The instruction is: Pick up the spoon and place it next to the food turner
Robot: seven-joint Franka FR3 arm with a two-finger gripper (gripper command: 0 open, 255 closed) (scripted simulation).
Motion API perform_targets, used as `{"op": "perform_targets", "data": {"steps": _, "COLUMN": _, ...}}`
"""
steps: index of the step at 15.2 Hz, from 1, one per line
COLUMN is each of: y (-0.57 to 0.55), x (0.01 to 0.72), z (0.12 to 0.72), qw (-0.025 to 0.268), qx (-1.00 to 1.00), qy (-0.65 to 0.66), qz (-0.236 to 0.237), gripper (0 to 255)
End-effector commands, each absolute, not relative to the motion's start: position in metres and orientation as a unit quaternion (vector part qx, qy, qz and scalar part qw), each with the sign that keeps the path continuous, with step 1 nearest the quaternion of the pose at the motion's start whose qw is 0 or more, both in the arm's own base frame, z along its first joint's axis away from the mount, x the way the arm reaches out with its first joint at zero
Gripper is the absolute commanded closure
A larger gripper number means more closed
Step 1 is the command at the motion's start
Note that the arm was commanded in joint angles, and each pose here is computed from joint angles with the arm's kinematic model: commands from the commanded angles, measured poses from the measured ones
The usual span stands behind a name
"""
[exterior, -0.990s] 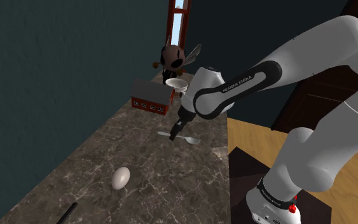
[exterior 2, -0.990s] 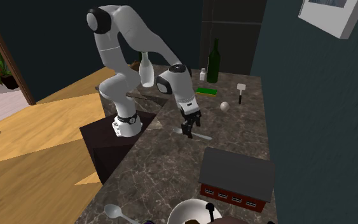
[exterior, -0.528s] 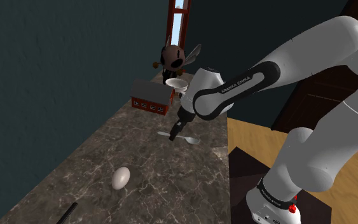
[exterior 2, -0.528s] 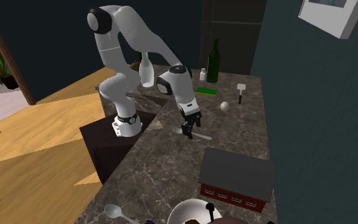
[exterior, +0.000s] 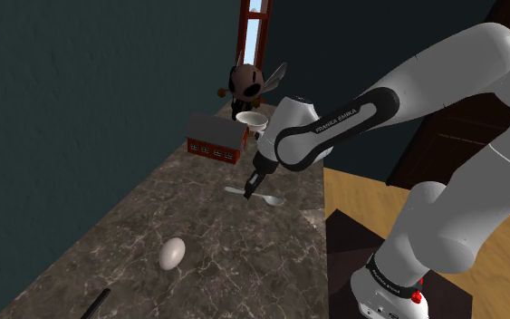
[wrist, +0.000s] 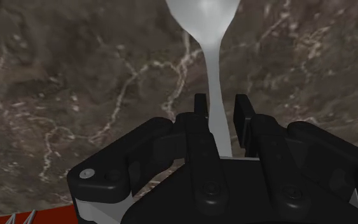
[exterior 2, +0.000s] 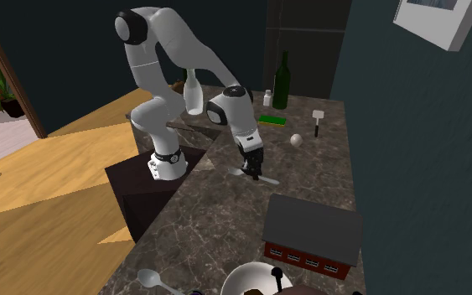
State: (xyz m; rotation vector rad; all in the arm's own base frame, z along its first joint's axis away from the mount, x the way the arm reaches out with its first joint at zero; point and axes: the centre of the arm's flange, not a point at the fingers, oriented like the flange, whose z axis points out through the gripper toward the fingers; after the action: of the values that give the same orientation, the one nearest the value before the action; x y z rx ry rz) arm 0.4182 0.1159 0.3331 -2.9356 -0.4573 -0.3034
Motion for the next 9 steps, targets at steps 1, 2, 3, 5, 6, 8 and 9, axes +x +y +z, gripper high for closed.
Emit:
{"op": "perform_targets", "data": {"steps": 1, "y": 0.116, "x": 0.418, "z": 0.333, "qw": 0.077, "qx": -0.98, "qy": -0.153, "qz": -0.101, "gripper": 255}}
{"op": "perform_targets", "data": {"steps": 2, "y": 0.116, "x": 0.418, "z": 0.333, "qw": 0.077, "qx": -0.98, "qy": -0.153, "qz": -0.101, "gripper": 255}}
{"op": "perform_targets", "data": {"steps": 3, "y": 0.116, "x": 0.418, "z": 0.338, "qw": 0.077, "qx": -0.98, "qy": -0.153, "qz": -0.101, "gripper": 255}}
{"op": "perform_targets", "data": {"steps": 5, "y": 0.116, "x": 0.418, "z": 0.349, "qw": 0.077, "qx": -0.98, "qy": -0.153, "qz": -0.101, "gripper": 255}}
{"op": "perform_targets", "data": {"steps": 6, "y": 0.116, "x": 0.418, "z": 0.354, "qw": 0.077, "qx": -0.98, "qy": -0.153, "qz": -0.101, "gripper": 255}}
{"op": "perform_targets", "data": {"steps": 8, "y": 0.116, "x": 0.418, "z": 0.365, "qw": 0.077, "qx": -0.98, "qy": -0.153, "qz": -0.101, "gripper": 255}}
{"op": "perform_targets", "data": {"steps": 9, "y": 0.116, "x": 0.418, "z": 0.37, "qw": 0.077, "qx": -0.98, "qy": -0.153, "qz": -0.101, "gripper": 255}}
